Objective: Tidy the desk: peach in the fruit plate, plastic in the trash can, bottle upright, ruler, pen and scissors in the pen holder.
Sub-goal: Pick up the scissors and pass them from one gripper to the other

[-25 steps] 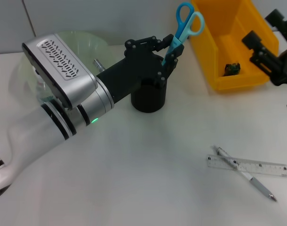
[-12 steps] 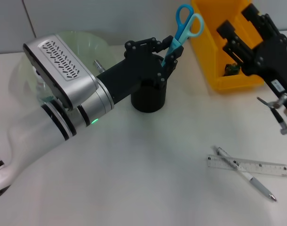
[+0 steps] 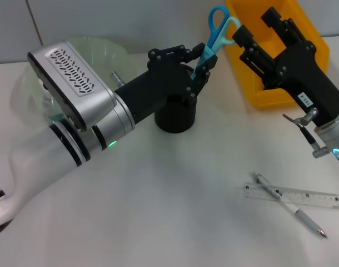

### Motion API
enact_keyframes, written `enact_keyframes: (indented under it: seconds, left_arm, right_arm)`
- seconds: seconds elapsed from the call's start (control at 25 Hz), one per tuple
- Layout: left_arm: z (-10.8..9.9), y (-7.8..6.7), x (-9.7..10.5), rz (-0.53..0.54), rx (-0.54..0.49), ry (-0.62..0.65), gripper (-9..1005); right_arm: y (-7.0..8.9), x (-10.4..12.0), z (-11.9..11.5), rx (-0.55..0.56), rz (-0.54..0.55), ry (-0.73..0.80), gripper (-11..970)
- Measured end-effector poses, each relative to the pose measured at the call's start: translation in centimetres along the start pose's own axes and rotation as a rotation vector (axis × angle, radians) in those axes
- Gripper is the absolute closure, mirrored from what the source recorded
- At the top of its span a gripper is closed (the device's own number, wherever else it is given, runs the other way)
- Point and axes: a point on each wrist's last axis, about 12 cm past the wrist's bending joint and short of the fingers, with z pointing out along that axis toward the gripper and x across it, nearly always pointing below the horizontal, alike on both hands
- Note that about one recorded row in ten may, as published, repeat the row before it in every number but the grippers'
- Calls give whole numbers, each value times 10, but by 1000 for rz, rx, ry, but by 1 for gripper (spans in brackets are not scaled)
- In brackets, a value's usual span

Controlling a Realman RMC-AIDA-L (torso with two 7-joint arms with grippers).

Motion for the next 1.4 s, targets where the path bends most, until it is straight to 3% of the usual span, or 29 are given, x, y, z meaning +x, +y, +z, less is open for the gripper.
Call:
enact_keyframes:
  seconds: [0.68, 1.4]
  left_arm:
    - [0, -1, 1, -8, 0, 0, 662]
    - [0, -1, 1, -11, 1, -4, 655]
  right_arm:
    - [4, 10, 14, -11, 43, 50, 148]
    - [5, 13, 23, -28, 61, 83, 426]
